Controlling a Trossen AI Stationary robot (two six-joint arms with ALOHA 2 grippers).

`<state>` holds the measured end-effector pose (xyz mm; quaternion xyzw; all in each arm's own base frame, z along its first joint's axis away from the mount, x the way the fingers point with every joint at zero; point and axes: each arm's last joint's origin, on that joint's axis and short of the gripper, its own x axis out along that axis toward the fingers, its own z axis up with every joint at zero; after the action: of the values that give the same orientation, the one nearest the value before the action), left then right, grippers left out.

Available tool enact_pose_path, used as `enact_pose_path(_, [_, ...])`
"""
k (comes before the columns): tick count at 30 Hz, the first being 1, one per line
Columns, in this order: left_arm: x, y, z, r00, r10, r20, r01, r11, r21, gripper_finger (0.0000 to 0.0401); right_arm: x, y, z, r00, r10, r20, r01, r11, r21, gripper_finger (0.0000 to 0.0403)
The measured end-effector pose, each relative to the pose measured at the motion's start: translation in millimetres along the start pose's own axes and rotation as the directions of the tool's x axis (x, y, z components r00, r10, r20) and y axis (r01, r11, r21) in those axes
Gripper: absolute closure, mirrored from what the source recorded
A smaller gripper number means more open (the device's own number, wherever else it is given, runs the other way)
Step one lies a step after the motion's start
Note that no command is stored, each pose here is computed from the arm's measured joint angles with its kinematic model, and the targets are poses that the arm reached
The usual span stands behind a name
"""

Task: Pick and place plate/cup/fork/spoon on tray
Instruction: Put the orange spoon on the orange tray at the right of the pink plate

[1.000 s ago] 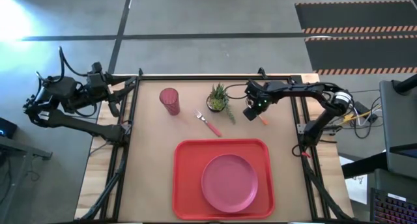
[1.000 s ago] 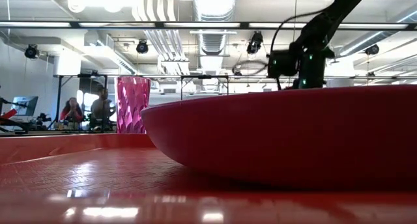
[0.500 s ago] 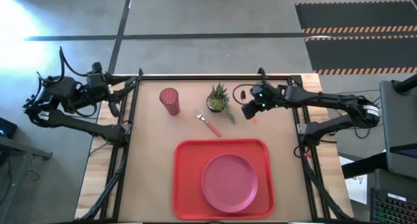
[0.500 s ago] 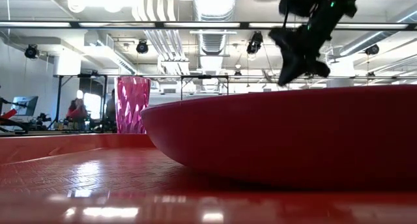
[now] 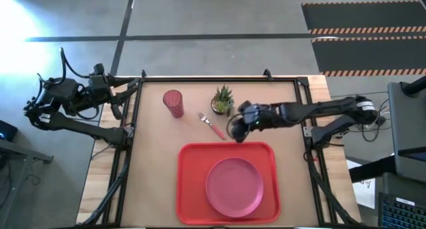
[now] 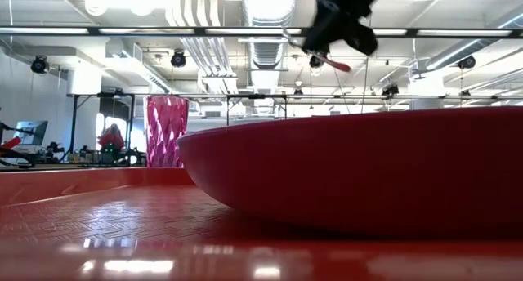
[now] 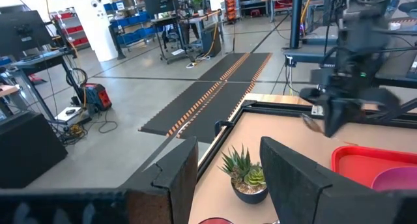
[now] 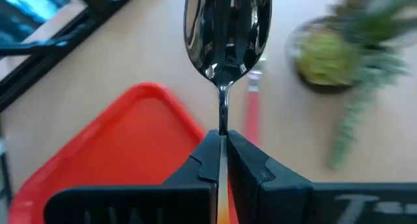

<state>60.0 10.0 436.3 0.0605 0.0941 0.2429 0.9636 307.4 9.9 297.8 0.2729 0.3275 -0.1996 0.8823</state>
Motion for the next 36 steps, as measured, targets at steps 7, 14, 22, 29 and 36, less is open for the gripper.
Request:
enact_pose_path(7, [0.0,0.0,0.0,1.000,0.000,0.000,0.000,1.000,0.000,0.0251,37.7,67.3,-0.7,0.997,0.068,-0.046,-0.070,0.996,-0.057,0.0394])
enact_pose_path(14, [-0.3,0.2,-0.1,1.000,0.000,0.001,0.000,1.000,0.000,0.0251,83.6,119.5,-28.4,0.989,0.090,-0.115,-0.093,0.996,-0.017,0.0394])
enact_pose_path(22, [-0.9,0.5,-0.8,1.000,-0.003,-0.003,0.003,1.000,0.003,0.0251,111.6,173.5,-52.6,0.983,0.183,-0.033,-0.180,0.981,0.077,0.0394])
enact_pose_path(29, [-2.1,0.8,-1.4,1.000,-0.019,-0.003,0.019,1.000,0.003,0.0251,124.0,214.1,-73.6,0.979,0.205,-0.009,-0.204,0.976,0.070,0.0394])
enact_pose_path(36, [-5.0,0.9,-1.4,0.996,-0.085,0.008,0.085,0.995,-0.053,0.0251,135.4,227.5,-105.9,0.983,0.144,-0.112,-0.124,0.978,0.166,0.0394])
